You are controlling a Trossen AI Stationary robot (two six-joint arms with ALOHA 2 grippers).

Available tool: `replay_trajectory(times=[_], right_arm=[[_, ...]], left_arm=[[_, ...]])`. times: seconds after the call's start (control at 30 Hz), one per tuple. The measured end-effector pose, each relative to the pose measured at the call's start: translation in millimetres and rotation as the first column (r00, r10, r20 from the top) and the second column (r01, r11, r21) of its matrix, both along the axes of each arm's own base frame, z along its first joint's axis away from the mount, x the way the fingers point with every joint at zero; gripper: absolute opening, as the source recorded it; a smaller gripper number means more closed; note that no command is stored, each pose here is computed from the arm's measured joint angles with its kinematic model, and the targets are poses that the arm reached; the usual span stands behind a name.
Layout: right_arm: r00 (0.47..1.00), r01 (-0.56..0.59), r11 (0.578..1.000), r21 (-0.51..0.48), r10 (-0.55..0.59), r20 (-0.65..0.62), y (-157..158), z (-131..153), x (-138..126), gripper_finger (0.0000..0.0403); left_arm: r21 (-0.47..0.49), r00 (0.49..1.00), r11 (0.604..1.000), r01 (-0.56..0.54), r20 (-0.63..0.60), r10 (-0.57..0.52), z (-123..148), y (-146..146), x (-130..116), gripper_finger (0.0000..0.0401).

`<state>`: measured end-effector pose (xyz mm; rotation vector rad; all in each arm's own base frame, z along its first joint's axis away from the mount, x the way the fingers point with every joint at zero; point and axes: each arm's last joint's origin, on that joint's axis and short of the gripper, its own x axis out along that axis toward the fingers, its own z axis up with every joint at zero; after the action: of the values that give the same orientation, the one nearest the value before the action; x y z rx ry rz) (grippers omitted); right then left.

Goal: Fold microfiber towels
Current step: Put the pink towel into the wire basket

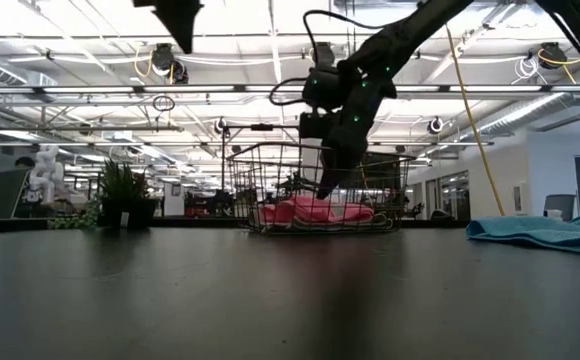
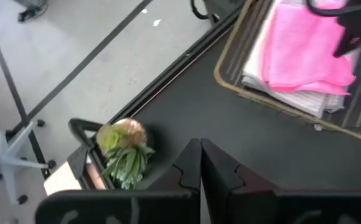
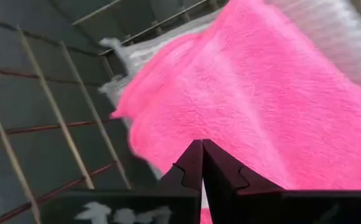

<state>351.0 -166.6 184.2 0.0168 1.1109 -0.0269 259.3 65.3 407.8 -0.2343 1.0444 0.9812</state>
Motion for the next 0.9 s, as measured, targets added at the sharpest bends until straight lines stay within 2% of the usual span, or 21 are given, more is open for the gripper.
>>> replay_trajectory(times=[0.17, 0.37, 0.43, 0.53, 0.67, 0.8, 0.9], right_arm=[[0.999, -0.038, 0.999, 0.014, 0.038, -0.029, -1, -6, -1, 0.0], [0.995, -0.039, 0.999, 0.016, 0.04, -0.09, 4, -3, -8, 0.0], [0.995, -0.047, 0.998, -0.031, 0.044, -0.092, 8, 7, -11, 0.0], [0.998, -0.065, 0.992, -0.109, 0.064, -0.007, 13, 36, -13, 0.0], [0.995, -0.048, 0.989, -0.143, 0.06, 0.076, 16, 61, -20, 0.0], [0.986, -0.055, 0.971, -0.231, 0.089, 0.138, 10, 71, -19, 0.0], [0.983, -0.061, 0.966, -0.251, 0.102, 0.153, 4, 62, -11, 0.0]], left_arm=[[0.005, 0.999, 0.999, -0.047, 0.024, 0.046, -3, -7, -26, 0.0005], [-0.002, 0.998, 0.998, -0.064, 0.008, 0.064, -11, -8, -31, 0.0012], [0.001, 0.999, 0.999, -0.044, -0.01, 0.044, -12, -8, -31, 0.0005], [0.003, 0.999, 0.999, -0.033, -0.016, 0.033, -12, -8, -31, 0.0005], [0.002, 0.999, 0.999, -0.044, -0.001, 0.044, -12, -8, -30, 0.0015], [0.002, 0.999, 0.999, -0.041, -0.002, 0.041, -12, -8, -30, 0.0004], [0.003, 0.999, 0.999, -0.041, 0.0, 0.041, -12, -8, -30, 0.0007]])
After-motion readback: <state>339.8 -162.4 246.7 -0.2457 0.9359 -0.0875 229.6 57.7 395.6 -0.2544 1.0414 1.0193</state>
